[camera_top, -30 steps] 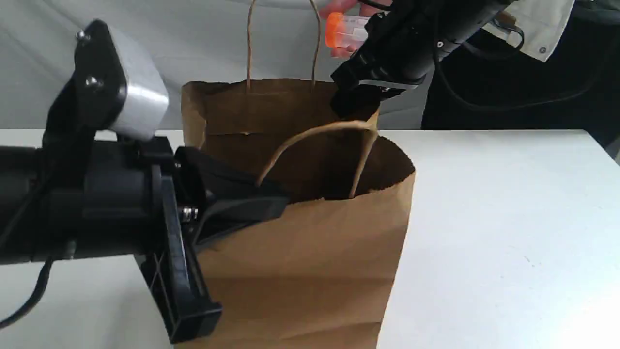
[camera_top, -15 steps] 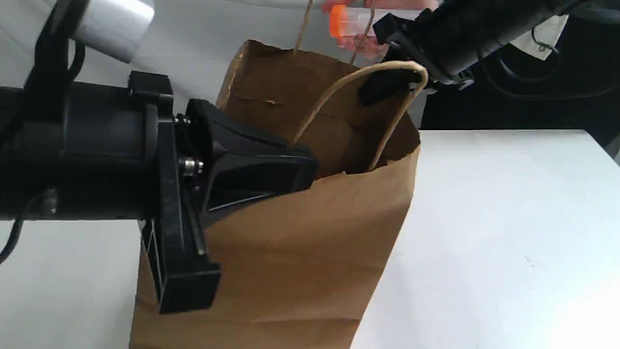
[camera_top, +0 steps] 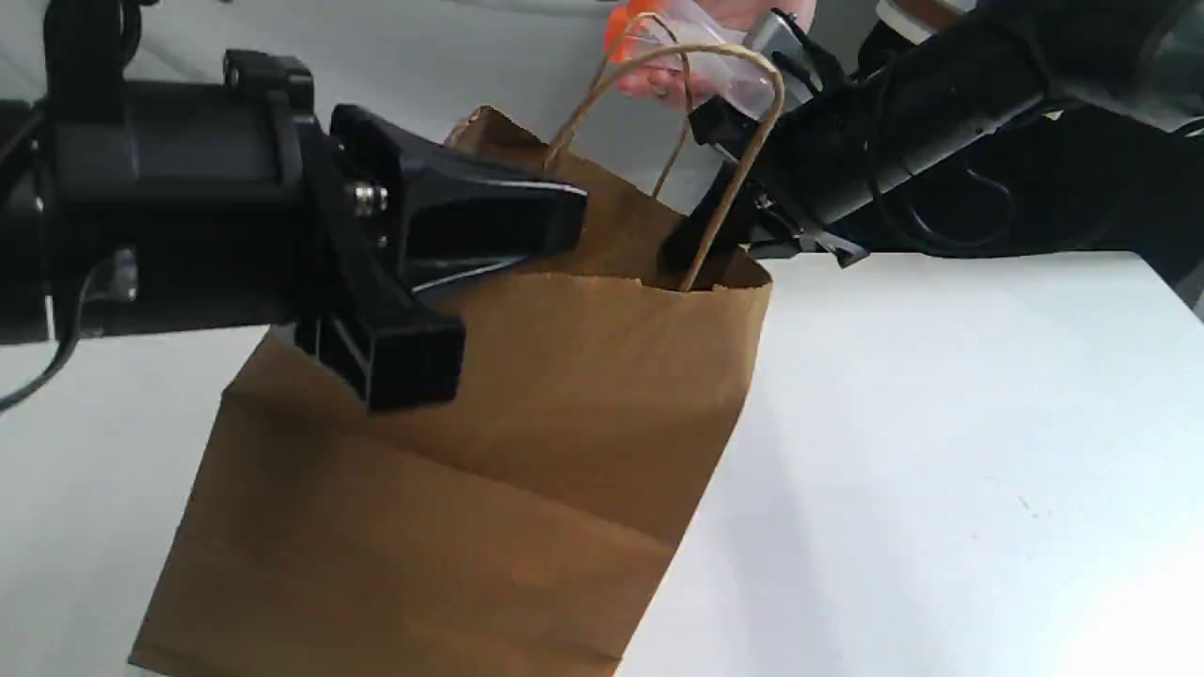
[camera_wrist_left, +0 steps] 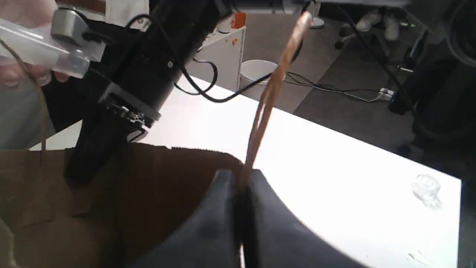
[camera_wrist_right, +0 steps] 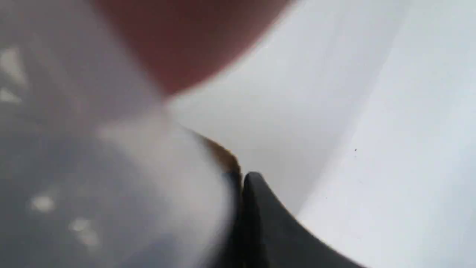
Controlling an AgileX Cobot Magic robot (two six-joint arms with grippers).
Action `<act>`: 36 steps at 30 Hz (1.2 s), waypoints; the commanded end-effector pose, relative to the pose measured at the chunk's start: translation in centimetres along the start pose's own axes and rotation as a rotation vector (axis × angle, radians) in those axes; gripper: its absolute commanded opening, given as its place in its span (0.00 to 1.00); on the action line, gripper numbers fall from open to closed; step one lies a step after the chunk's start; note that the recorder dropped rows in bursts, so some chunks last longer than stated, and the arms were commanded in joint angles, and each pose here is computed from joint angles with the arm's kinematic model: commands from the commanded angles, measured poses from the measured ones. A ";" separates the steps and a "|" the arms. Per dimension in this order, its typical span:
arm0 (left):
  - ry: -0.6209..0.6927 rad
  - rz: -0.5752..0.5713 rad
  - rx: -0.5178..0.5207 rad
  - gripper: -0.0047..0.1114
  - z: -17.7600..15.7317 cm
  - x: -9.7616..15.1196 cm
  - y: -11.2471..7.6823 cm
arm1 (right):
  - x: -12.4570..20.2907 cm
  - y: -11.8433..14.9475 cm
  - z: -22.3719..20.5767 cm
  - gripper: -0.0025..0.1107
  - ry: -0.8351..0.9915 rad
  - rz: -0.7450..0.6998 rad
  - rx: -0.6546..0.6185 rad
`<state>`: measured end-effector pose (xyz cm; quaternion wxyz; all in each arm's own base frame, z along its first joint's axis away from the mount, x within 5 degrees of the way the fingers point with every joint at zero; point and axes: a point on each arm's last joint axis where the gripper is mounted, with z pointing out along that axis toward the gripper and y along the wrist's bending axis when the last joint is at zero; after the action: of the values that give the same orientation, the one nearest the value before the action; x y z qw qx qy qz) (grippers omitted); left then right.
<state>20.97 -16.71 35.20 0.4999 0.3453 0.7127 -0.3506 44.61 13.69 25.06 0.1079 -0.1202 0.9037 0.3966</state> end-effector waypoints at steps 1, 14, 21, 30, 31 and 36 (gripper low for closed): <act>-0.008 -0.107 0.029 0.04 0.4 -1.0 2.3 | -0.2 -0.7 0.4 0.02 -0.011 0.021 -0.005; -0.050 -0.179 0.056 0.04 0.3 -2.3 5.6 | -0.2 -1.8 1.5 0.02 0.007 0.018 -0.014; -0.034 -0.187 0.063 0.04 0.7 -1.9 5.9 | -0.1 -2.0 1.4 0.02 0.013 0.010 0.002; -0.032 -0.184 0.063 0.04 0.8 -1.8 6.0 | -0.1 -2.0 1.4 0.02 0.013 0.004 0.002; -0.032 -0.181 0.063 0.04 0.8 -1.8 6.0 | -0.1 -2.0 1.4 0.02 0.013 0.002 0.002; -0.032 -0.181 0.063 0.04 0.8 -1.8 6.0 | -0.1 -2.0 1.4 0.02 0.013 -0.004 0.002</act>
<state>26.85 -14.54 35.67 0.4667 0.2896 0.7243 -0.4168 45.26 13.86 22.68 0.0932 -0.1236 0.9034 0.3999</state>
